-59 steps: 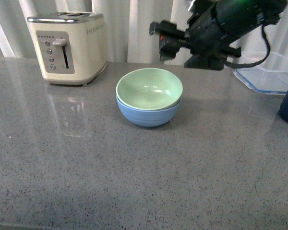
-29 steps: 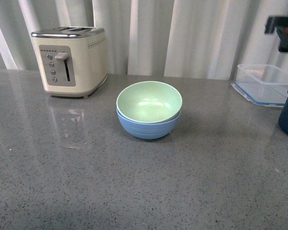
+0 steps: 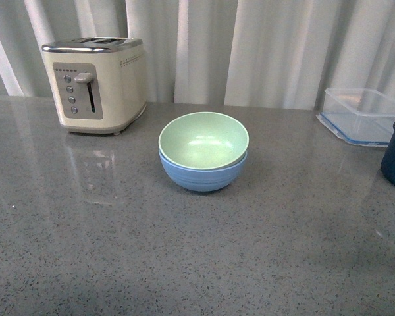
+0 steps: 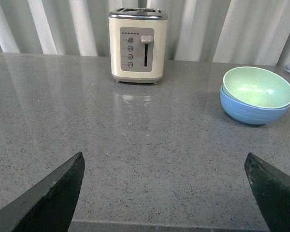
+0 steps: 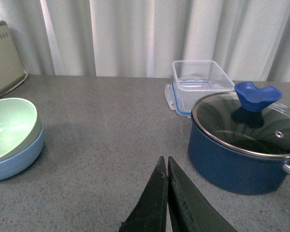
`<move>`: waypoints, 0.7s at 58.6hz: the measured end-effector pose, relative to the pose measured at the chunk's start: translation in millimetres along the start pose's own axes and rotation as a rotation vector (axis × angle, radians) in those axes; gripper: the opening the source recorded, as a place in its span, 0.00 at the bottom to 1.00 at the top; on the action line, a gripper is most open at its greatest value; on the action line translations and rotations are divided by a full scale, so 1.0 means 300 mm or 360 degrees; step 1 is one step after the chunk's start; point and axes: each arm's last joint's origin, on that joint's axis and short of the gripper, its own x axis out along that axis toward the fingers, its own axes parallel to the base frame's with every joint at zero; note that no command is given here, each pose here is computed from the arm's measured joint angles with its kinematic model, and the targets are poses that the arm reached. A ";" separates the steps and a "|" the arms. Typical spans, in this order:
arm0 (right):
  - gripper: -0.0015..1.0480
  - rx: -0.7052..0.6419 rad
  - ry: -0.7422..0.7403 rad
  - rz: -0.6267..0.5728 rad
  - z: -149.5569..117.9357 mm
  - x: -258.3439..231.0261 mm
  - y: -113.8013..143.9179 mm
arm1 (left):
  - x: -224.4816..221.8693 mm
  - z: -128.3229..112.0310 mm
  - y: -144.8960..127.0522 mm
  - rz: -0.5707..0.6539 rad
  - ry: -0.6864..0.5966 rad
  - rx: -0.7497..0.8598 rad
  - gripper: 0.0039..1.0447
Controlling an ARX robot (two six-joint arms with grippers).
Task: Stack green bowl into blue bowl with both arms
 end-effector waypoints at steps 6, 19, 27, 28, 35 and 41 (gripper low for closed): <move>0.01 0.0000 0.0001 0.0030 -0.018 -0.037 -0.025 | 0.000 0.000 0.000 0.0000 0.0000 -0.0001 0.94; 0.01 0.0001 0.0007 -0.0005 -0.053 -0.117 -0.042 | 0.000 0.000 0.000 0.0000 0.0000 0.0000 0.94; 0.01 0.0001 0.0005 -0.0001 -0.063 -0.147 -0.041 | 0.000 0.000 0.000 0.0000 0.0000 -0.0001 0.94; 0.01 0.0001 0.0001 -0.0001 -0.063 -0.152 -0.041 | 0.000 0.000 0.000 0.0000 0.0000 -0.0001 0.94; 0.01 0.0001 -0.0002 -0.0001 -0.078 -0.173 -0.041 | 0.000 0.000 0.000 0.0000 0.0000 0.0000 0.94; 0.01 0.0001 0.0006 -0.0001 -0.105 -0.193 -0.042 | 0.000 0.000 0.000 0.0000 0.0000 -0.0001 0.94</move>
